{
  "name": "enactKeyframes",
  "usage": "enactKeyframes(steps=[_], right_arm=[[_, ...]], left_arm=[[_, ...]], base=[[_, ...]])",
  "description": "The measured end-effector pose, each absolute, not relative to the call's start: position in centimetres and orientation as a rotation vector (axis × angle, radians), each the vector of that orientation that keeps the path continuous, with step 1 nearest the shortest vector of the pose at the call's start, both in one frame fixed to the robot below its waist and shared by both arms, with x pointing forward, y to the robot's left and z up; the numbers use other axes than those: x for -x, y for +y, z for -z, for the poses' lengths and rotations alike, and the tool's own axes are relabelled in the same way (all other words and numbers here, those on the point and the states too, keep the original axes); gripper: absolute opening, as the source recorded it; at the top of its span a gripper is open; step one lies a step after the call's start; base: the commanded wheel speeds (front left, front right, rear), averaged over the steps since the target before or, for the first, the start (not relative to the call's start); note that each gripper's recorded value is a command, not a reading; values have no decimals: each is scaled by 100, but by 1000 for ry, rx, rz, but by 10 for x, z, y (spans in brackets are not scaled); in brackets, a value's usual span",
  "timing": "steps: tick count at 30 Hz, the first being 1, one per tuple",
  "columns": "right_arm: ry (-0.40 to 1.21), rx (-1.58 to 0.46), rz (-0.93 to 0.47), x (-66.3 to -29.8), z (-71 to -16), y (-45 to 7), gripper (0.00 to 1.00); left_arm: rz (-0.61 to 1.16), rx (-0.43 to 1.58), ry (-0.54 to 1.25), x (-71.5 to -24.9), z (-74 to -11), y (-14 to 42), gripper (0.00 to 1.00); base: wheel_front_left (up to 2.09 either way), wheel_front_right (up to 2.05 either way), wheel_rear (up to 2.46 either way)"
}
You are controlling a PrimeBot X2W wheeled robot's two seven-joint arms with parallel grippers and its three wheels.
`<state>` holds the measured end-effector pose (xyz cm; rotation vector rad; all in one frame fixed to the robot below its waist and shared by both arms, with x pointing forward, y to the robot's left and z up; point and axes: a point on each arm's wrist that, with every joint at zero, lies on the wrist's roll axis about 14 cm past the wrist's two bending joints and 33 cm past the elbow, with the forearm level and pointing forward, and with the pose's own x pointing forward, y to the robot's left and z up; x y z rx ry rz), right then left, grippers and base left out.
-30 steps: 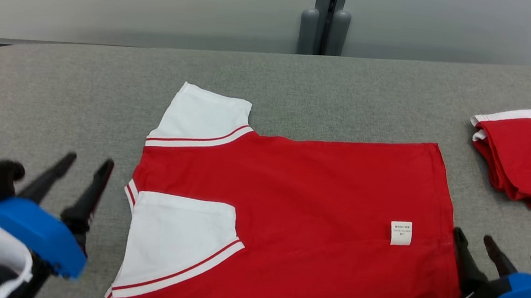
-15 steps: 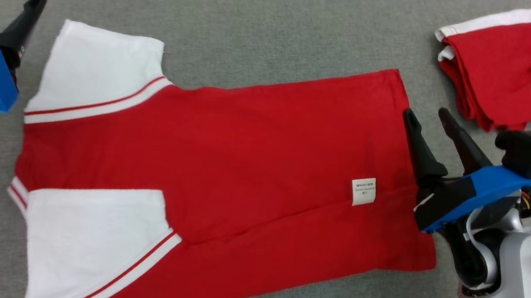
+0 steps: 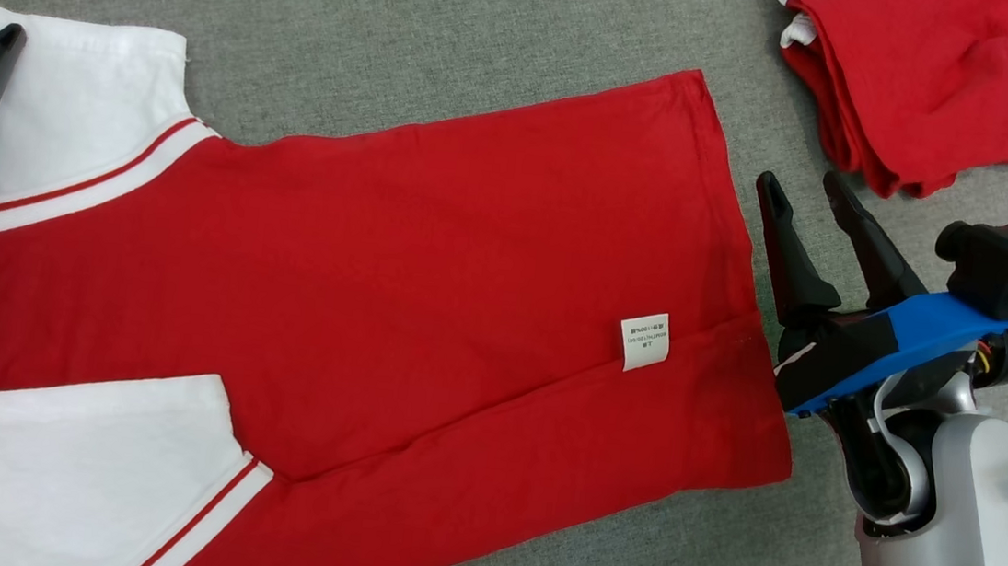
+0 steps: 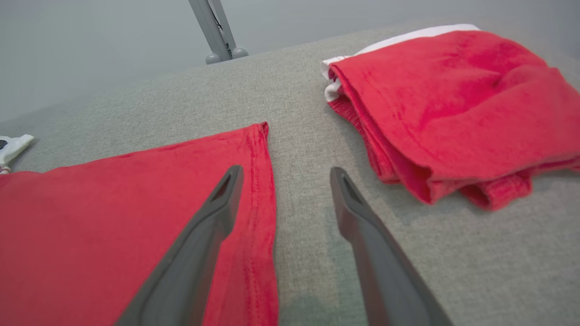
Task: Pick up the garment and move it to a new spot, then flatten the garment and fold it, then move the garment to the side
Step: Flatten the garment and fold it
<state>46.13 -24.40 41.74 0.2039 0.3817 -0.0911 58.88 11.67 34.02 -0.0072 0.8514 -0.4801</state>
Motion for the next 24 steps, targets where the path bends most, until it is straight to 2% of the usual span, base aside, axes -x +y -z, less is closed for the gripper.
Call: enactKeyframes(steps=[2, 3, 4, 5, 6, 15, 24], right_arm=[[381, -208, 95, -461, -417, -245, 100], [378, -210, 95, -461, -417, -245, 100], [375, -210, 95, -462, -417, -245, 100], [371, -211, 93, -463, -417, -244, 100], [369, -211, 88, -465, -417, -243, 100], [352, -200, 28, -488, -424, -226, 100], [400, -122, -10, -520, -437, -217, 100]], left_arm=[[496, 6, 875, -587, -339, 114, 100], [505, 3, 882, -585, -339, 113, 80], [512, 4, 888, -584, -339, 112, 48], [517, 3, 894, -583, -339, 111, 29], [529, -3, 904, -580, -337, 109, 0], [538, -29, 809, -580, -348, 104, 0], [533, -23, 595, -579, -410, 112, 0]], base=[[0, 0, 0], [0, 0, 0], [0, 0, 0], [0, 0, 0], [0, 0, 0], [0, 0, 0], [0, 0, 0]])
